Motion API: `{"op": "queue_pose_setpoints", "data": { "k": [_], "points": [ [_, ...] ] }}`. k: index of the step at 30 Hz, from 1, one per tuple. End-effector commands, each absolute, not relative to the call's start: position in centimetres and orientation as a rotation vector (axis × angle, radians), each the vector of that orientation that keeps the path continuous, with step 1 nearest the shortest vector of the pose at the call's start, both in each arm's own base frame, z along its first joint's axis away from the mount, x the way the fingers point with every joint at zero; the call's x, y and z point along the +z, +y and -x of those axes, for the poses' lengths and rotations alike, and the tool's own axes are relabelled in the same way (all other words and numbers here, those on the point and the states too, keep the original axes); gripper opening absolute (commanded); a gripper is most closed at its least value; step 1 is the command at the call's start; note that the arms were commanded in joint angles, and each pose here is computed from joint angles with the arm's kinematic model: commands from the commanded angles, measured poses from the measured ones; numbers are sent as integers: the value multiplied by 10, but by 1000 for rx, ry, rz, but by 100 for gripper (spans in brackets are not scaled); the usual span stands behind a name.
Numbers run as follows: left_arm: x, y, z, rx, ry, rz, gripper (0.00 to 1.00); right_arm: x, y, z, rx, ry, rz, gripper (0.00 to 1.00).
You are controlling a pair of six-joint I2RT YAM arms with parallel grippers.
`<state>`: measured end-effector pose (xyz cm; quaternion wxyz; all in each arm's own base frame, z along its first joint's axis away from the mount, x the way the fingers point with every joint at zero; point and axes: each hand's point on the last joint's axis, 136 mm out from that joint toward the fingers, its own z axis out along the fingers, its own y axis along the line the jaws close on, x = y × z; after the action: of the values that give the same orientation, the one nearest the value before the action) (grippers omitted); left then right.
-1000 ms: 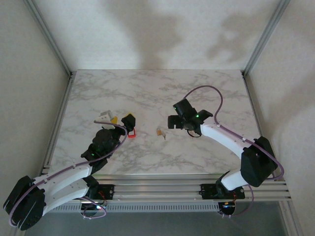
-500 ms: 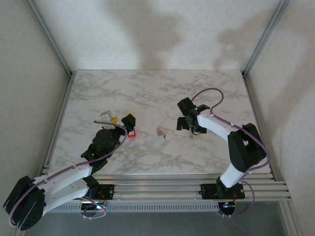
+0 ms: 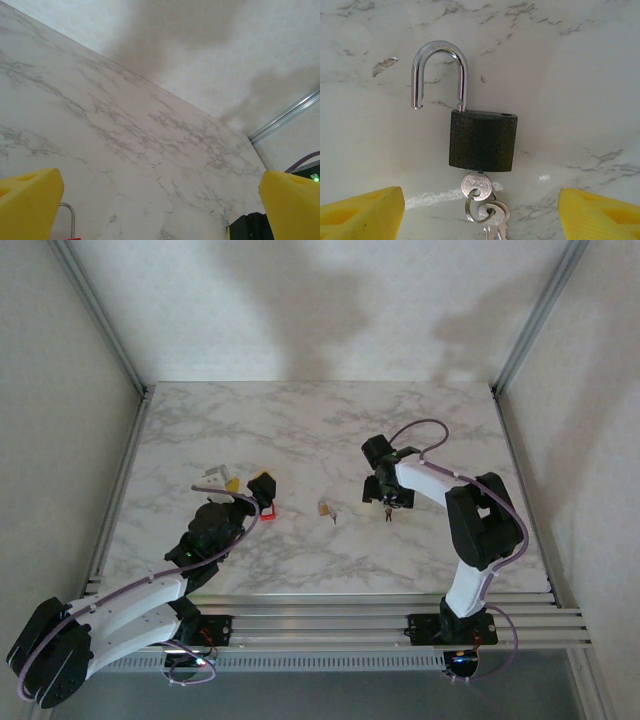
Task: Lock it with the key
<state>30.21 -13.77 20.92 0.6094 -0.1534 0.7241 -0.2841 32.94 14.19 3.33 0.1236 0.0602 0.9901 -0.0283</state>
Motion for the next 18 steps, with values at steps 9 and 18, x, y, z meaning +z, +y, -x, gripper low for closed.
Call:
{"op": "queue_pose_setpoints", "data": {
  "k": [9,18],
  "points": [
    [212,-139,-303,-639,1669,344,100,26,139,-345,-57,2874,-170,64],
    [212,-138,-303,-636,1668,344,100,20,137,-347,-67,2880,-171,58]
  ]
}}
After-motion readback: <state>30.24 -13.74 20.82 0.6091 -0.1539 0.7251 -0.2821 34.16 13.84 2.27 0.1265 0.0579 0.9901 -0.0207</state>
